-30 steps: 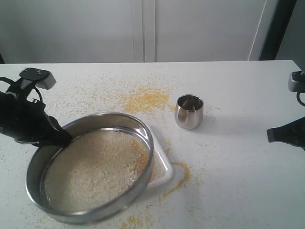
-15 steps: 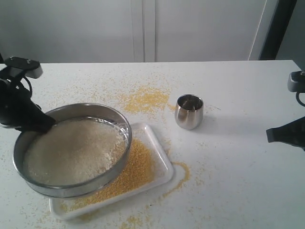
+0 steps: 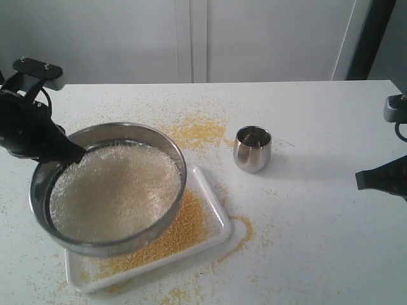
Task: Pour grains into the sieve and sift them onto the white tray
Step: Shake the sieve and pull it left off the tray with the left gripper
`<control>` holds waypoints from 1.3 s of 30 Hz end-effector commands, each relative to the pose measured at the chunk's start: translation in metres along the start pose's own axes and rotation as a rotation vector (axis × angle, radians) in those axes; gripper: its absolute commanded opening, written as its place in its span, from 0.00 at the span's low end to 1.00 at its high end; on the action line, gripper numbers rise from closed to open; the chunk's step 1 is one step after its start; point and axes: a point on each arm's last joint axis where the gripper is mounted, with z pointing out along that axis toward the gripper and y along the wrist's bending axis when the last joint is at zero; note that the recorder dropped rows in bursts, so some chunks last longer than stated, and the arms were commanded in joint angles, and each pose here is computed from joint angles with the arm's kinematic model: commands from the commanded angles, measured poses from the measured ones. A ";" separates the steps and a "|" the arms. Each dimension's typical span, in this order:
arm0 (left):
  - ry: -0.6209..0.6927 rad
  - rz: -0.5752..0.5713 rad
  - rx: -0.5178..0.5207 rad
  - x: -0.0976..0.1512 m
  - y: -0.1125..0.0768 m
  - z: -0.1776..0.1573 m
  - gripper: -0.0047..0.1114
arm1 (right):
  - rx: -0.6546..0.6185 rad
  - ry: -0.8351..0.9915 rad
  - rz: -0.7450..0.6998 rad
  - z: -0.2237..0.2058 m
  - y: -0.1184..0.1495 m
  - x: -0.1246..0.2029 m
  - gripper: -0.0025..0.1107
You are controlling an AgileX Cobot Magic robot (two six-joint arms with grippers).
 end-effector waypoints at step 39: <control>-0.064 -0.216 -0.013 0.033 0.045 -0.021 0.04 | 0.003 -0.009 0.002 0.000 -0.001 0.000 0.02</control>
